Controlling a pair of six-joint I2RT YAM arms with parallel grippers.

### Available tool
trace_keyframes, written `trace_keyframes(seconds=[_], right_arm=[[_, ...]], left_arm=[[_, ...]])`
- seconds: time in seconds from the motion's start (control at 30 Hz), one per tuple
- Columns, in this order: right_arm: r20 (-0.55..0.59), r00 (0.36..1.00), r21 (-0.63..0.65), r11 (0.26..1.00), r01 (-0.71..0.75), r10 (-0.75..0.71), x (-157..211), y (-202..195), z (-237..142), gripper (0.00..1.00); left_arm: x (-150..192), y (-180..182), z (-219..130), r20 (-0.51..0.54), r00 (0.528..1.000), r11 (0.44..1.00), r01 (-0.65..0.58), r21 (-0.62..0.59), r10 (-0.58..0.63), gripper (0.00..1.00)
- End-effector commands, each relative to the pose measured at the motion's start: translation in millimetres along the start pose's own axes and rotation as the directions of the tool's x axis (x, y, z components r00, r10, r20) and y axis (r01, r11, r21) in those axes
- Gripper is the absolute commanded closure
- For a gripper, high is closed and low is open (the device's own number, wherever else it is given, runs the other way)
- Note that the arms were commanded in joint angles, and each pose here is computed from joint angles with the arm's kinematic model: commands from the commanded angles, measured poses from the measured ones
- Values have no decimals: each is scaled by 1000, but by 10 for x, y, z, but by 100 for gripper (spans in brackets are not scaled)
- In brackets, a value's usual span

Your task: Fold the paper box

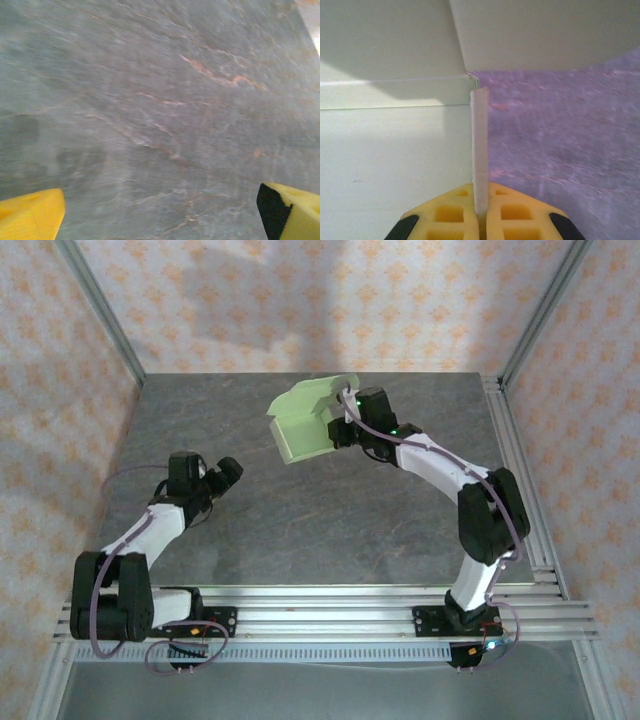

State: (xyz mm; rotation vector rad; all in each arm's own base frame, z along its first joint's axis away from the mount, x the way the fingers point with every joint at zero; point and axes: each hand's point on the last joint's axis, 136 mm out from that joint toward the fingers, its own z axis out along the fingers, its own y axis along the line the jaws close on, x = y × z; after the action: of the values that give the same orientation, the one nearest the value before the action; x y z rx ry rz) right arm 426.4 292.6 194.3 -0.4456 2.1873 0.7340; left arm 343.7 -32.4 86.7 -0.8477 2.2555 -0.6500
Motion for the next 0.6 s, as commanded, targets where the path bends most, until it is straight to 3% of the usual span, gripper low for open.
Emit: trace_keyframes(seconds=[0.0, 0.13, 0.33, 0.57], right_arm=[[58, 998, -173, 985, -24, 35, -158, 388, -156, 92], [80, 995, -259, 965, -29, 51, -204, 557, -245, 91], [78, 996, -352, 936, -11, 41, -165, 787, -332, 90], [89, 996, -322, 947, 15, 14, -100, 852, -258, 90]], left_arm=[[-22, -776, 34, -6, 995, 964, -98, 246, 102, 3], [146, -1305, 122, -43, 974, 916, -192, 351, 221, 8], [244, -1749, 164, -55, 956, 853, -230, 469, 288, 11], [386, -2092, 130, -74, 945, 805, -228, 548, 319, 15]])
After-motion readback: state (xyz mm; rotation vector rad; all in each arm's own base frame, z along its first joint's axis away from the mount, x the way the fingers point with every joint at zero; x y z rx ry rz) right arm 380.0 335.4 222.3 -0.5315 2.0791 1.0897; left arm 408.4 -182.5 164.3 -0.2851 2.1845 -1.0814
